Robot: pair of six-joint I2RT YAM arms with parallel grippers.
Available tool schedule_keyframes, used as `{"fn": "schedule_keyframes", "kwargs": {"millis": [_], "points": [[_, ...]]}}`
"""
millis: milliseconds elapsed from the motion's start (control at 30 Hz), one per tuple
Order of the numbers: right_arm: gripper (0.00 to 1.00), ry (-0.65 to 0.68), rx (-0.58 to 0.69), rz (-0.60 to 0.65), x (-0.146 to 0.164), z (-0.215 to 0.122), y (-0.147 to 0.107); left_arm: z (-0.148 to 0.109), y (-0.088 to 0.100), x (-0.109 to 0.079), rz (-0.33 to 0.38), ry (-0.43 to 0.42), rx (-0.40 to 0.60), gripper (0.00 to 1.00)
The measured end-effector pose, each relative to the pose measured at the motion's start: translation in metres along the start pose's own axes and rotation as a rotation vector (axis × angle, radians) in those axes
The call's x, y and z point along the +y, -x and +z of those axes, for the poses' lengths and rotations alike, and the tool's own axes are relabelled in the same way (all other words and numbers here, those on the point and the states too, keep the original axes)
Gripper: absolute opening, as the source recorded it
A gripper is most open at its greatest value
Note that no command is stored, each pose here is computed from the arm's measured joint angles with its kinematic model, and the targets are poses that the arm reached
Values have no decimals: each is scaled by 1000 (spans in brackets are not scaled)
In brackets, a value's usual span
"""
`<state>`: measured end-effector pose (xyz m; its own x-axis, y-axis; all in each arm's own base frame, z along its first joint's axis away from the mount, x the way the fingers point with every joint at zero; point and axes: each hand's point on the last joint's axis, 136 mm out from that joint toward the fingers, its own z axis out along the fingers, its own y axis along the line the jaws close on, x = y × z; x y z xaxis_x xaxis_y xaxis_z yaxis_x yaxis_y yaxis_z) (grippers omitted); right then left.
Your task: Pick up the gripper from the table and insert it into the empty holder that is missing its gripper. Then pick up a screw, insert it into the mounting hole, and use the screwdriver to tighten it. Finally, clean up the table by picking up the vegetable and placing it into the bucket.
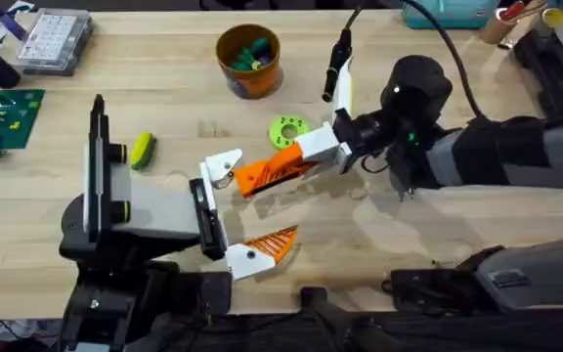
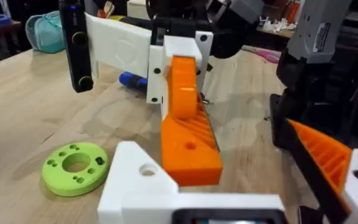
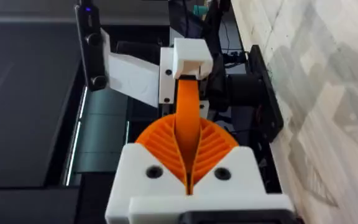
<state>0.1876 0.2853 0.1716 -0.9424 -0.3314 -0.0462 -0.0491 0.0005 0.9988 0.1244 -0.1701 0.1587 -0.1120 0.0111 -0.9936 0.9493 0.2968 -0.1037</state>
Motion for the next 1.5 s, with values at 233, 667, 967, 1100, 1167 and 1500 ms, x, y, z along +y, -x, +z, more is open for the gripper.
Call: {"fn": "schedule_keyframes", "kwargs": {"millis": [233, 667, 967, 1100, 1167, 1500], "points": [[13, 7, 9, -34, 5, 0, -1, 0, 0, 0, 4, 0, 0, 990], [12, 7, 39, -34, 3, 6, -7, 0, 0, -1, 6, -3, 0, 990], [12, -12, 2, -16, -5, 10, -2, 0, 0, -1, 6, -3, 0, 990], [14, -14, -8, -21, -6, 10, -1, 0, 0, 0, 6, -3, 0, 990], [12, -15, -10, -22, -6, 10, 0, 0, 0, 0, 6, -2, 0, 990], [12, -15, -10, -20, -6, 10, 0, 0, 0, 0, 6, -2, 0, 990]]}}
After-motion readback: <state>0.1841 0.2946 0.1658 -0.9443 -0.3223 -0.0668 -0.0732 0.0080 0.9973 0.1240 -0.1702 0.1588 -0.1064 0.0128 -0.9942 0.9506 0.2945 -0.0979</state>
